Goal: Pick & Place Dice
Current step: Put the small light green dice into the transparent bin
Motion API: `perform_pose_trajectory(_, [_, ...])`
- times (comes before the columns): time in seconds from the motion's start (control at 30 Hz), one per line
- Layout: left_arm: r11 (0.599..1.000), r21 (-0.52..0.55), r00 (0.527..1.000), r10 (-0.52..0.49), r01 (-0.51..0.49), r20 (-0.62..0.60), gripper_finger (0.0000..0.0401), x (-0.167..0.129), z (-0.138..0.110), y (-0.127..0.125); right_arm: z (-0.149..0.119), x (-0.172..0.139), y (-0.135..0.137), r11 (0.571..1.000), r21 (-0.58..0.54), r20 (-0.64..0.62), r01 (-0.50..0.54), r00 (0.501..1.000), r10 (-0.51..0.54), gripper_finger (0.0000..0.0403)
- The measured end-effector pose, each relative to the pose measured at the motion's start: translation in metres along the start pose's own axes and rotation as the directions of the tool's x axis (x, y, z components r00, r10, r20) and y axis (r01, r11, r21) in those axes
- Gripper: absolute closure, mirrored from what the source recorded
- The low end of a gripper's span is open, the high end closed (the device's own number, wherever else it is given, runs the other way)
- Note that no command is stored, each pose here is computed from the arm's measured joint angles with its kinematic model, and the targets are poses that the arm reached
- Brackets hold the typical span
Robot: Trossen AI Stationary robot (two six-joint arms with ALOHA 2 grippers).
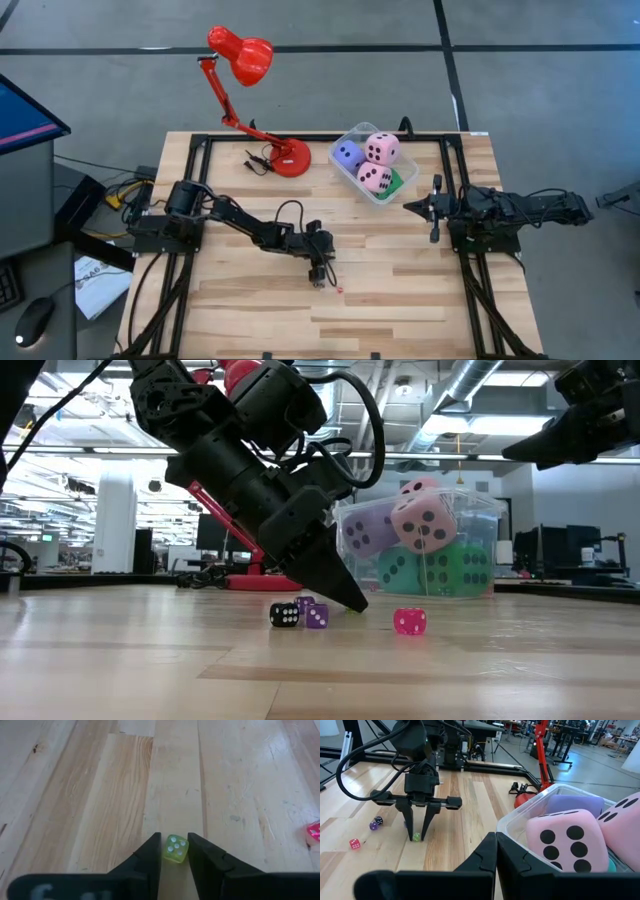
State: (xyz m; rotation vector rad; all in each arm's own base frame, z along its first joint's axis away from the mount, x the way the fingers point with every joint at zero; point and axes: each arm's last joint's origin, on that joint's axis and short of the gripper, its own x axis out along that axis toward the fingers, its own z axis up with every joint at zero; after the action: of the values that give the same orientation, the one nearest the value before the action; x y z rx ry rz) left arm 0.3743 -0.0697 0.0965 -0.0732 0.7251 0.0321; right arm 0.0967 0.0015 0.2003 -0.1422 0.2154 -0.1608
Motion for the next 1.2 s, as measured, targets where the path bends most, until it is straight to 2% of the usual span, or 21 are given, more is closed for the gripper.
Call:
perform_pose_trajectory(0.27, [1.0,0.001,1.0,0.001,-0.001,-0.003,0.0333,0.0,0.0,0.0,0.0,0.0,0.0,1.0,0.0,-0.001,0.0,1.0,0.0,0.0403])
perform_pose_trajectory(0.6, [1.0,0.001,1.0,0.002,-0.002,-0.005,0.0336,0.0,0.0,0.0,0.0,0.0,0.0,1.0,-0.001,-0.002,0.0,1.0,0.0,0.0403])
perform_pose_trajectory(0.77, [1.0,0.021,1.0,0.012,-0.012,-0.028,0.0336,-0.009,0.004,0.004,-0.001,0.0,0.0,1.0,-0.002,-0.005,-0.001,1.0,0.001,0.0403])
perform_pose_trajectory(0.87, [0.999,0.023,1.0,0.031,-0.03,-0.007,0.0336,-0.019,0.015,0.011,-0.001,0.0,0.0,1.0,-0.002,-0.008,-0.001,1.0,0.001,0.0403])
perform_pose_trajectory(1.2, [0.991,0.029,0.969,0.123,-0.132,0.214,0.0336,-0.069,0.069,0.057,-0.001,0.0,0.0,1.0,-0.003,-0.009,-0.001,1.0,0.001,0.0403])
